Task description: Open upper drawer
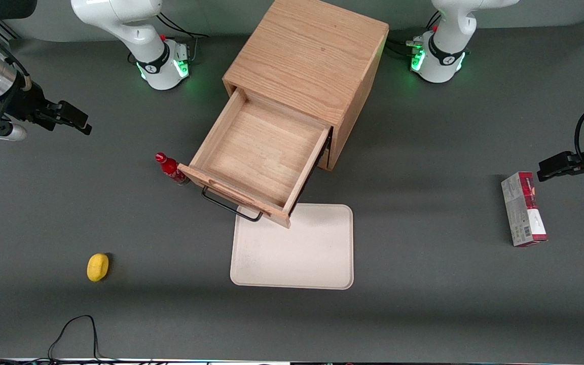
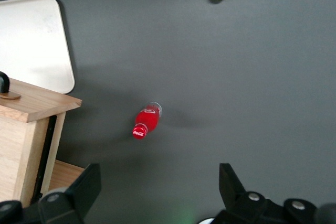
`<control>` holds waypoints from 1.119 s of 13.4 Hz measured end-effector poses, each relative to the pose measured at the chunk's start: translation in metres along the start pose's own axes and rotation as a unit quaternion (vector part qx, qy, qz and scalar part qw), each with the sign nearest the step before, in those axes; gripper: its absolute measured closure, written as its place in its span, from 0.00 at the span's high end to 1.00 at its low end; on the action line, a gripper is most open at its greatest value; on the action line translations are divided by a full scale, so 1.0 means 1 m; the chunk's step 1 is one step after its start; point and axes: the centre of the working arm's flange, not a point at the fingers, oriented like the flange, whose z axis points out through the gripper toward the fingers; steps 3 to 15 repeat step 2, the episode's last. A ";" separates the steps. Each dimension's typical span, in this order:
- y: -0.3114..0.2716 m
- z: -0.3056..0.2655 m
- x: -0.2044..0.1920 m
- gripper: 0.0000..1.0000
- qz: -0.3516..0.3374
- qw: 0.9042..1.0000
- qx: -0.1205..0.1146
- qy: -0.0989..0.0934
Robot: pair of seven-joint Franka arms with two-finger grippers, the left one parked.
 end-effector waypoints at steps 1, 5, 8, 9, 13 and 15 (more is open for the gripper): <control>0.001 0.002 0.001 1.00 0.000 1.000 -0.004 -0.001; 0.001 0.004 0.003 1.00 0.000 1.000 -0.007 -0.002; 0.001 0.004 0.003 1.00 0.000 1.000 -0.007 -0.002; 0.001 0.004 0.003 1.00 0.000 1.000 -0.007 -0.002; 0.001 0.004 0.003 1.00 0.000 1.000 -0.007 -0.002; 0.001 0.004 0.003 1.00 0.000 1.000 -0.007 -0.002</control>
